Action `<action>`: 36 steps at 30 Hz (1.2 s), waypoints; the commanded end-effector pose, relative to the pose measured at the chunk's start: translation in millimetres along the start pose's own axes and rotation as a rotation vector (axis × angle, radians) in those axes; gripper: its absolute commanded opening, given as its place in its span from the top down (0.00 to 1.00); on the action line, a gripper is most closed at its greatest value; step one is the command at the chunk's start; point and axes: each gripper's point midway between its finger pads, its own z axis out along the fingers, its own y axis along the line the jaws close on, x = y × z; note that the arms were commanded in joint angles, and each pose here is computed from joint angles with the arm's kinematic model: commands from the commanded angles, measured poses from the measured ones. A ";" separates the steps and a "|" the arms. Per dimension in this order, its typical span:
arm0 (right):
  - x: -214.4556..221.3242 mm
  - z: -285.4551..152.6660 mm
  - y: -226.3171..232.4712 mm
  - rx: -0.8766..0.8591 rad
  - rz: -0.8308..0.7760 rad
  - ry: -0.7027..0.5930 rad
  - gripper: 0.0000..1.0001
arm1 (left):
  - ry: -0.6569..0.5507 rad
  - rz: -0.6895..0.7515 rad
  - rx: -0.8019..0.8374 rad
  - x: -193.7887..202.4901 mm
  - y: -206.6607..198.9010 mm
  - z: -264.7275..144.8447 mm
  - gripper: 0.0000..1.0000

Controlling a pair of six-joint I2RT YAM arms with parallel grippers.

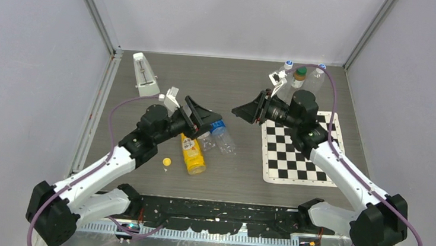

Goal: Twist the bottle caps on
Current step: Place the bottle cap at the center of the board.

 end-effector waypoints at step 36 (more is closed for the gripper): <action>190.9 -39.3 -194.8 1.005 -0.072 0.655 0.53 | -0.067 0.501 -0.893 -65.3 130.6 -38.2 0.00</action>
